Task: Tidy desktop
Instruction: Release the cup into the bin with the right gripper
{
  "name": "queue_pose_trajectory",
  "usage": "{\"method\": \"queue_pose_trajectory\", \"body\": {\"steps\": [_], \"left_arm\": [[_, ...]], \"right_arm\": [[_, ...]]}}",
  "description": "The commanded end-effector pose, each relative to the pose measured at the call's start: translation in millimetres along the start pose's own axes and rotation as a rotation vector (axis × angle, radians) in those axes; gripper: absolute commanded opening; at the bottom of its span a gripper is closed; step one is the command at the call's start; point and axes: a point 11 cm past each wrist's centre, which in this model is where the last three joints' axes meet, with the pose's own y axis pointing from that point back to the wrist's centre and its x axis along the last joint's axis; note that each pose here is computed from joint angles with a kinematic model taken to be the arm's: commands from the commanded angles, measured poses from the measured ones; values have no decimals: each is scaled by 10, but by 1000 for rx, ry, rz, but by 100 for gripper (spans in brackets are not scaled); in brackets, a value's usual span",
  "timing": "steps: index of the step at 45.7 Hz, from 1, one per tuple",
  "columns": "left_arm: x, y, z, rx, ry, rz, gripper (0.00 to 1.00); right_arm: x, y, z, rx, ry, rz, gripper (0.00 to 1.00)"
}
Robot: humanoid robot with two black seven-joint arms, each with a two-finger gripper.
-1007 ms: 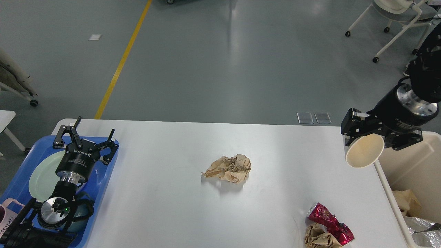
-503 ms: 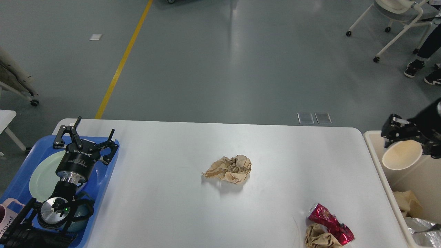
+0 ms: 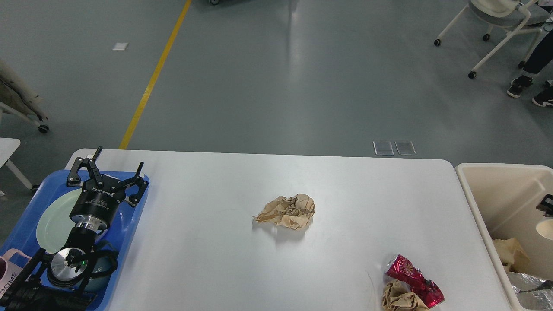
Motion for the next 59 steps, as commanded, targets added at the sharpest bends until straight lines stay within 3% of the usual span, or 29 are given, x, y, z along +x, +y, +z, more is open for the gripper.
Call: {"method": "queue_pose_trajectory", "body": {"steps": [1, 5, 11, 25, 27, 31, 32, 53, 59], "left_arm": [[0, 0, 0, 0, 0, 0, 97], [0, 0, 0, 0, 0, 0, 97], [0, 0, 0, 0, 0, 0, 97], [-5, -6, 2, -1, 0, -1, 97], [0, 0, 0, 0, 0, 0, 97], [0, 0, 0, 0, 0, 0, 97], [0, 0, 0, 0, 0, 0, 97], [-5, -6, 2, -1, 0, -2, 97], [-5, -6, 2, -1, 0, -2, 97]], "right_arm": [[-381, -253, 117, -5, -21, 67, 0], [-691, -377, 257, -28, -2, 112, 0], [-1073, -473, 133, -18, 32, 131, 0], [-1109, -472, 236, -104, 0, 131, 0], [-1084, -468, 243, -105, 0, 137, 25], [-1046, -464, 220, -100, 1, 147, 94], [-1040, -465, 202, -97, 0, 148, 100], [-1101, -473, 216, -101, 10, 123, 100], [-958, -452, 196, -99, 5, 128, 100]]}}
